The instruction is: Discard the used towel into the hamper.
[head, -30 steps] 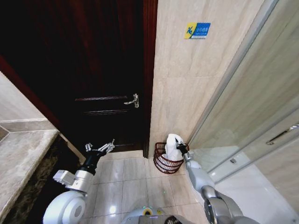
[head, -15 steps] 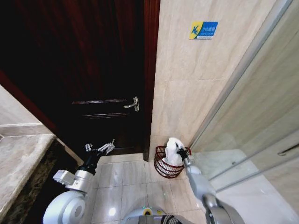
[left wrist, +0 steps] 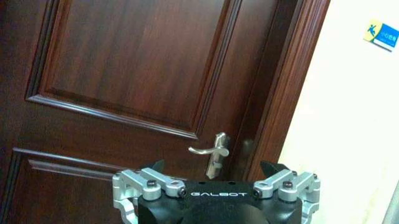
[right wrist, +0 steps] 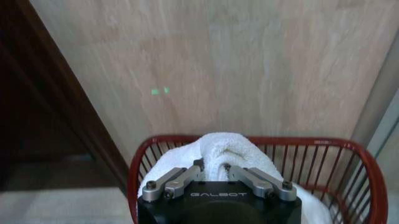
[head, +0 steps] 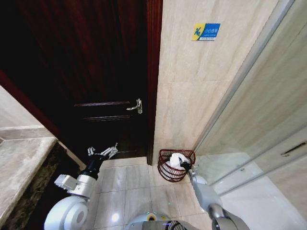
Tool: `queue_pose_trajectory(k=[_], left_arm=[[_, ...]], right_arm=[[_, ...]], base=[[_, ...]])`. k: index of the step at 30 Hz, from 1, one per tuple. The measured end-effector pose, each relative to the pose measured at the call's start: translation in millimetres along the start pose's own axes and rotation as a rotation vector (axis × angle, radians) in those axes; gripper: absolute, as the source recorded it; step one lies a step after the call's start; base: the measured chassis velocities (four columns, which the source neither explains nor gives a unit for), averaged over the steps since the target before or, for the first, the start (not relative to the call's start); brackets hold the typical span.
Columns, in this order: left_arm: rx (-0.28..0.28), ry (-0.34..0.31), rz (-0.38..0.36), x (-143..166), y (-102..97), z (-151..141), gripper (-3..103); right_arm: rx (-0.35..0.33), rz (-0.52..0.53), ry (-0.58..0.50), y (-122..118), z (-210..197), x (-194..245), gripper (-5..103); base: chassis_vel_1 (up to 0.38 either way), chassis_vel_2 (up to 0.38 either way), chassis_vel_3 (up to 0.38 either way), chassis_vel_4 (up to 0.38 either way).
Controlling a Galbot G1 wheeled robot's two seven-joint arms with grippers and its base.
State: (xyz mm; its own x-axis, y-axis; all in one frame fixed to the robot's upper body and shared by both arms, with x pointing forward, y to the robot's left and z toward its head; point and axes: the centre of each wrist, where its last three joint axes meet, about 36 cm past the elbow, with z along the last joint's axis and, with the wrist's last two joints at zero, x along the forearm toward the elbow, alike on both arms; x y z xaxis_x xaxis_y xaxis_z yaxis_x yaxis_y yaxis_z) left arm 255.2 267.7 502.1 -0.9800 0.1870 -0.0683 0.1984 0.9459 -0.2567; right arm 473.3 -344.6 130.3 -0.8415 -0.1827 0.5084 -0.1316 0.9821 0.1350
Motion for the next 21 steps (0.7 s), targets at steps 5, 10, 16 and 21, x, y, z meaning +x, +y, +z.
queue_pose_trajectory(k=[5, 10, 16, 21], left_arm=[[0.000, 0.000, 0.000, 0, 0.0, 0, 100], [0.000, 0.000, 0.000, 0, 0.0, 0, 100], [0.000, 0.000, 0.000, 0, 0.0, 0, 100], [0.000, 0.000, 0.000, 0, 0.0, 0, 100]], right_arm=[[0.005, 0.039, 0.094, -1, -16, -14, 8], [-0.003, 0.089, 0.105, 6, -26, -24, 14], [0.074, 0.069, 0.151, -6, -29, -17, 36], [0.108, 0.039, 0.231, -17, -7, -2, 51]], base=[[0.000, 0.000, 0.000, 0.000], [0.000, 0.000, 0.000, 0.000], [0.000, 0.000, 0.000, 0.000], [0.000, 0.000, 0.000, 0.000]])
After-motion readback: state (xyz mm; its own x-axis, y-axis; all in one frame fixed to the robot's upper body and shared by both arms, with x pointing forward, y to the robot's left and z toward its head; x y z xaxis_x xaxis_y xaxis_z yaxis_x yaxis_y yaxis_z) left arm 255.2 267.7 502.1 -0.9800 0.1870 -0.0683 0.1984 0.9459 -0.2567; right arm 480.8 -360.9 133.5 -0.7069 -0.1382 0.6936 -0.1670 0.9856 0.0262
